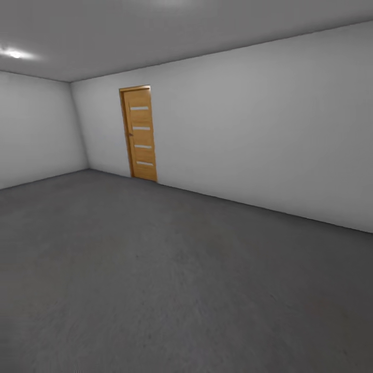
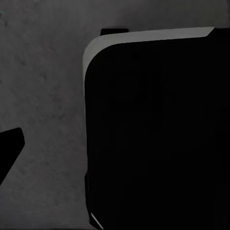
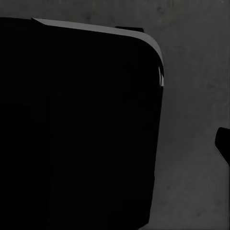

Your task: Move the two storage containers from the living room to the garage. In the garage, place one container on the floor and stack the other container on top of it (either order is fine).

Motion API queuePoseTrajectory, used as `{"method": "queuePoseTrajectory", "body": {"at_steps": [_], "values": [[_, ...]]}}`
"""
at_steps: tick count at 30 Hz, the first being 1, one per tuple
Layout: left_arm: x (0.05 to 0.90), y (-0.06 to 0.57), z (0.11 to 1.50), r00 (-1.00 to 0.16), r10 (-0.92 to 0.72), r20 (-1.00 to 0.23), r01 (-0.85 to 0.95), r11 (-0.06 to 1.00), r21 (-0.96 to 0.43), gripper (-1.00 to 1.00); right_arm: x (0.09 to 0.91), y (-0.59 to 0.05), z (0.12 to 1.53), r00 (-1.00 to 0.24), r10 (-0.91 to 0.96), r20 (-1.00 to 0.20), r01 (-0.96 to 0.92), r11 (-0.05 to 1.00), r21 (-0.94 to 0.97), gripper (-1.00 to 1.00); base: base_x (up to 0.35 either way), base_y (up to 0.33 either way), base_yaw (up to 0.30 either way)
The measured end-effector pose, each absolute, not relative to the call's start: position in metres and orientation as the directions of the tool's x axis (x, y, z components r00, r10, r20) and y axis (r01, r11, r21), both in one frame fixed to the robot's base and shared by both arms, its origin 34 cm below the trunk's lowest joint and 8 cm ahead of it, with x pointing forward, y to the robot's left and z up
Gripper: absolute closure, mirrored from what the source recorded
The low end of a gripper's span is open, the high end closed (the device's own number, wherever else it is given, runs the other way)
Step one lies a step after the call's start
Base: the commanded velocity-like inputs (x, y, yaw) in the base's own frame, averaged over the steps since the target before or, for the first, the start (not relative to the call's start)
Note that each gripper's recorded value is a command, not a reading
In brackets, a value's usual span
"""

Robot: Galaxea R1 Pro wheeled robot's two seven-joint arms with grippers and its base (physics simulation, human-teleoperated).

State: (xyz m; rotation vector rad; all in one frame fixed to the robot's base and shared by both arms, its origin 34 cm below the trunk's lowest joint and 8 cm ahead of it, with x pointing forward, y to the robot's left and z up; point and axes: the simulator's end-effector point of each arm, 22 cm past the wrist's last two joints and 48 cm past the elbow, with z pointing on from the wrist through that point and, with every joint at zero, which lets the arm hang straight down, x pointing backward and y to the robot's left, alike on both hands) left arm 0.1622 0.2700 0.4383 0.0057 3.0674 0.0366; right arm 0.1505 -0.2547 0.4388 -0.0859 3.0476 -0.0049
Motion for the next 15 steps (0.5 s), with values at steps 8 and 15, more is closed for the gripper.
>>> {"method": "queuePoseTrajectory", "body": {"at_steps": [8, 15], "values": [[0.161, 0.257, 0.438, -0.997, 0.001, -0.072, 0.000, 1.000, 0.006, -1.00, 0.150, -0.255, 0.439, -0.994, -0.060, -0.092, -0.060, 0.998, -0.006, -1.00, 0.000, 0.000, 0.300], [0.160, 0.254, 0.438, -0.998, -0.011, -0.068, -0.011, 1.000, 0.002, -1.00, 0.150, -0.254, 0.439, -0.994, -0.060, -0.093, -0.060, 0.998, -0.005, -1.00, 0.069, 0.000, 0.300]]}}
